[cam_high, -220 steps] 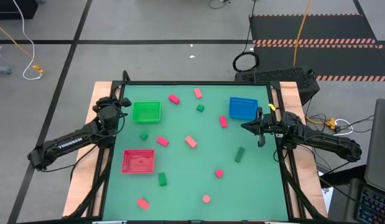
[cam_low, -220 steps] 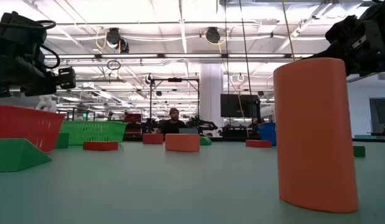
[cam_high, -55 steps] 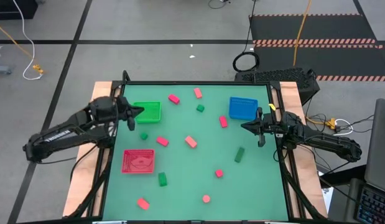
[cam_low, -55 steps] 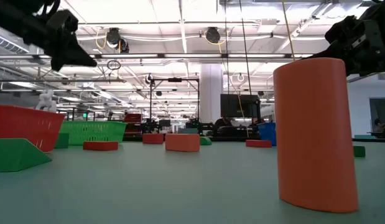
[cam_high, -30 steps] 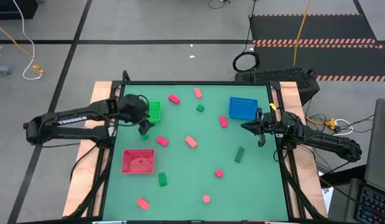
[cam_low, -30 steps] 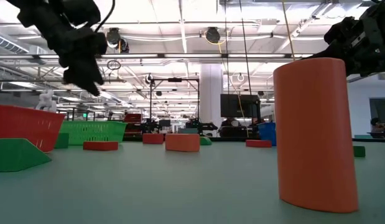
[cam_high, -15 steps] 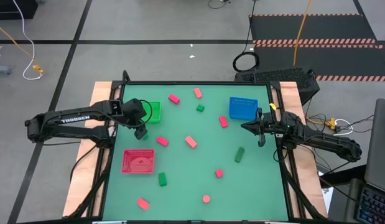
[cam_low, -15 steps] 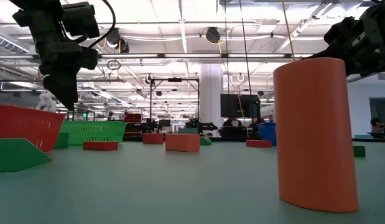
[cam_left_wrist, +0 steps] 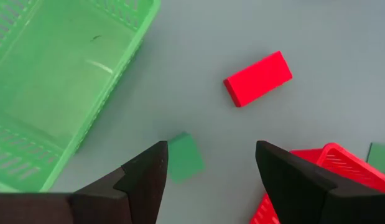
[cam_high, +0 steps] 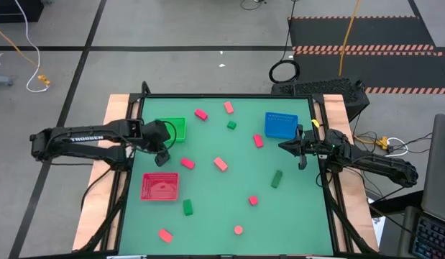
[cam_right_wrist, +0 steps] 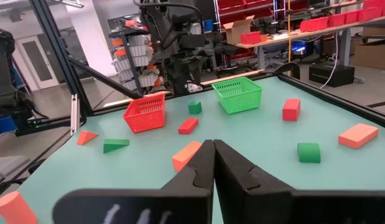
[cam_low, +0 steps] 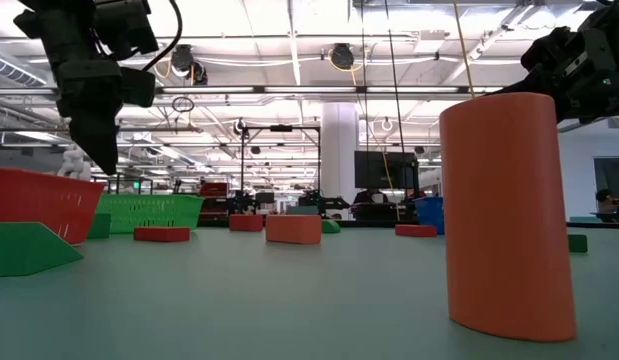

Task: Sort & place blocks by color
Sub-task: Put the green block into the blue bin

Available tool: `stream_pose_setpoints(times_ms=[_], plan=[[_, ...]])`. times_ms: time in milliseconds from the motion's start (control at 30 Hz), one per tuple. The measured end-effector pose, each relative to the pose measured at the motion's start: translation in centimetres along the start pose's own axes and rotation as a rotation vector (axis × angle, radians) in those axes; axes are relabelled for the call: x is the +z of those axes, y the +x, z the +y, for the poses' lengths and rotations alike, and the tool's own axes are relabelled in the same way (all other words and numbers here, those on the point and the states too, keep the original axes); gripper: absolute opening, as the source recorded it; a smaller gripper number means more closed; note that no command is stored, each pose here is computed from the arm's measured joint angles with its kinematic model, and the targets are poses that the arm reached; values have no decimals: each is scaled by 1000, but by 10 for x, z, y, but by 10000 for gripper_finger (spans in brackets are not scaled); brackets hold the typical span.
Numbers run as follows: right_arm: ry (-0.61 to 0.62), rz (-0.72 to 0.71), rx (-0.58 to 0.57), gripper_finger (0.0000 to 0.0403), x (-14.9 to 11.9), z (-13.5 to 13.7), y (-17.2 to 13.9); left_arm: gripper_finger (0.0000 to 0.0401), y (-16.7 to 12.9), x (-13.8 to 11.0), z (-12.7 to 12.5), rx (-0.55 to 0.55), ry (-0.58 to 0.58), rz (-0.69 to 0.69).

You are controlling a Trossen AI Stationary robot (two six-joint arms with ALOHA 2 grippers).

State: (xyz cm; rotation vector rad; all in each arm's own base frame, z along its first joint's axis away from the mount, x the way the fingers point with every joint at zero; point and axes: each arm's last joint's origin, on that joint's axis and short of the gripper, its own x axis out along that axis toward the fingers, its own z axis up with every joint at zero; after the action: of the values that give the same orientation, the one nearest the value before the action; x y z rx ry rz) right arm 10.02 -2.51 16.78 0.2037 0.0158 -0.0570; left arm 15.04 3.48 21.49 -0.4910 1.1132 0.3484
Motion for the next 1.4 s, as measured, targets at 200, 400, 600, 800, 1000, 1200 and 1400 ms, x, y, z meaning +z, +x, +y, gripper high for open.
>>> stream_pose_setpoints(times_ms=[200, 400, 600, 800, 1000, 1200, 1400], plan=[[-4, -16, 3, 0, 2, 0, 0, 243, 1, -3, -7, 5, 38, 2], [-10, -83, 11, 0, 8, 2, 0, 243, 1, -4, -11, 2, 64, 0], [56, -259, 64, 0, 25, 6, -4, 243, 1, 1, -13, 0, 95, -60], [-15, -298, -75, 5, 27, 2, -2, 243, -6, 31, -26, -70, 218, -396], [-1, -269, -273, 67, 23, -8, 9, 243, -31, 65, -42, -158, 379, -862], [-35, -249, -330, 162, 24, -12, 21, 243, -33, 85, -33, -119, 356, -1012], [-79, -231, -338, 221, 65, -11, 47, 243, -22, 108, -17, -120, 335, -1082]])
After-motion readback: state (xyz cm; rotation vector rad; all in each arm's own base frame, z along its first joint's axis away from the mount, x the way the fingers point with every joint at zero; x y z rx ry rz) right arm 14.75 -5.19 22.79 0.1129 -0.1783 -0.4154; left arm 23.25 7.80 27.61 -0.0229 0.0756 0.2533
